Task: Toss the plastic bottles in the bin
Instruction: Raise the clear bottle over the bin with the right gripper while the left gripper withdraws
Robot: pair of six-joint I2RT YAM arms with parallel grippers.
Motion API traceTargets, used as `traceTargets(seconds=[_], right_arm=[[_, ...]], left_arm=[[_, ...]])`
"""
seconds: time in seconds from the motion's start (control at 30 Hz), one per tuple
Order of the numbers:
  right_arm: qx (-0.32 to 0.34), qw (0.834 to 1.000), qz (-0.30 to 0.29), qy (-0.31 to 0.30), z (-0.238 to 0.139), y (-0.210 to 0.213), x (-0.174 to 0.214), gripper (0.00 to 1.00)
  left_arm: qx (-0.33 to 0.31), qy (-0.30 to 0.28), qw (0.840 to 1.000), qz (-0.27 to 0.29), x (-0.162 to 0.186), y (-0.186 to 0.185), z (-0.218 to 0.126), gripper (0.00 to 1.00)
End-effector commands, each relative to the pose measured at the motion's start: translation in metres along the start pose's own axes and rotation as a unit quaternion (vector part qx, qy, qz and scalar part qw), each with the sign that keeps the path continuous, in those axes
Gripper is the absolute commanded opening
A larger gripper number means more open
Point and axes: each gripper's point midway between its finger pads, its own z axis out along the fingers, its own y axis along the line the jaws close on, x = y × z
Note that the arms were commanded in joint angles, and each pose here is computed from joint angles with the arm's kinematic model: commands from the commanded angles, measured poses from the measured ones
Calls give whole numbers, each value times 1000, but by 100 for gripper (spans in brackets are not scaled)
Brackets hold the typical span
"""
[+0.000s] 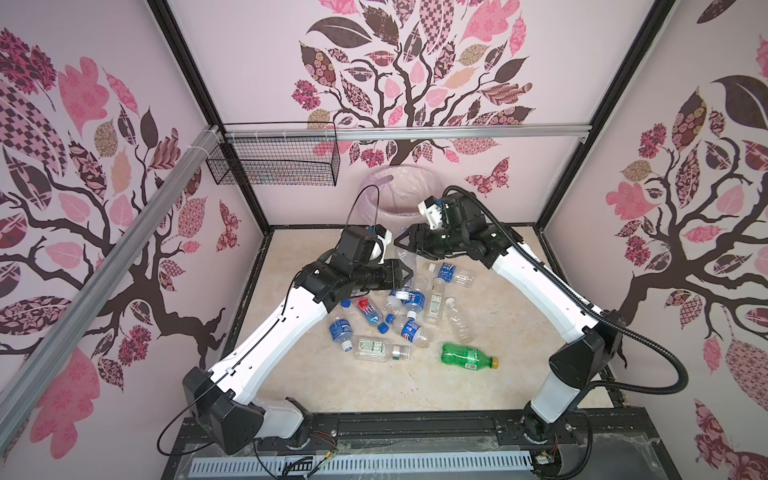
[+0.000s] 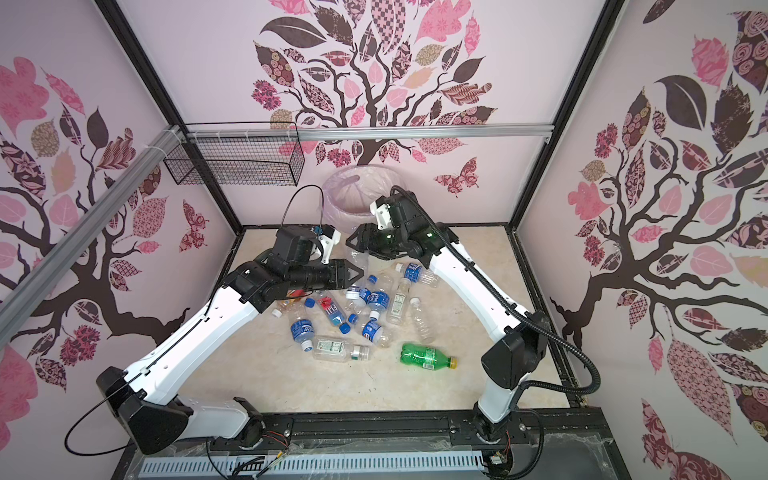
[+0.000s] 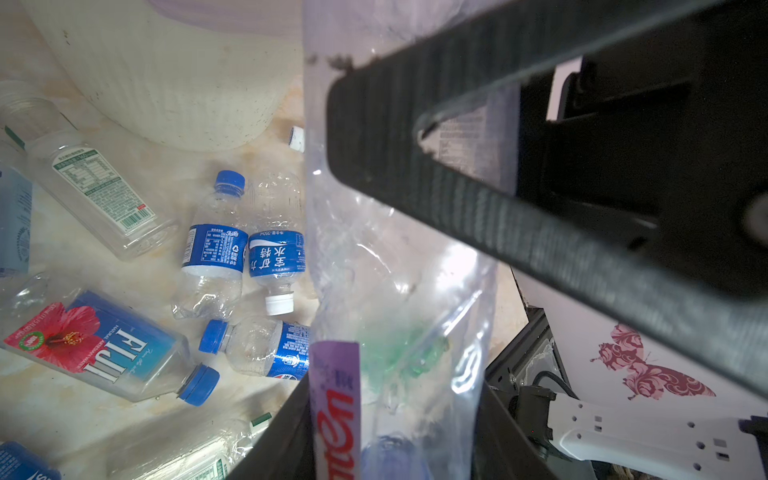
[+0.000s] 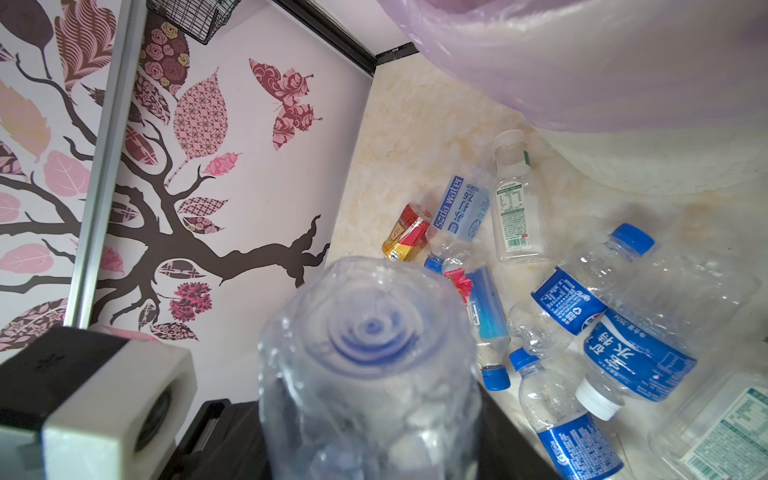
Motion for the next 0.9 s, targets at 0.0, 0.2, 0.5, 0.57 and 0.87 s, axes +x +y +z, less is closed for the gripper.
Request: traceTargets(seconds=[0.0, 0.2, 0.5, 0.57, 0.87], right_arm=[[16, 999, -24, -36, -6, 4, -23, 55], [35, 997, -25, -67, -15, -8, -49, 47], [92, 972, -100, -191, -62, 3, -116, 49], [109, 958, -114, -241, -78, 8, -135, 49], [75, 838, -194, -504, -167, 64, -202, 50]], left_arm=[[-14, 0, 1000, 11, -4, -1, -8, 54], [-25, -3, 1000, 0, -10, -1, -9, 64], [-54, -26, 998, -7, -33, -7, -30, 91], [-59, -41, 997, -6, -46, -12, -38, 97], [-30, -127, 991, -26, -104, -49, -75, 97]])
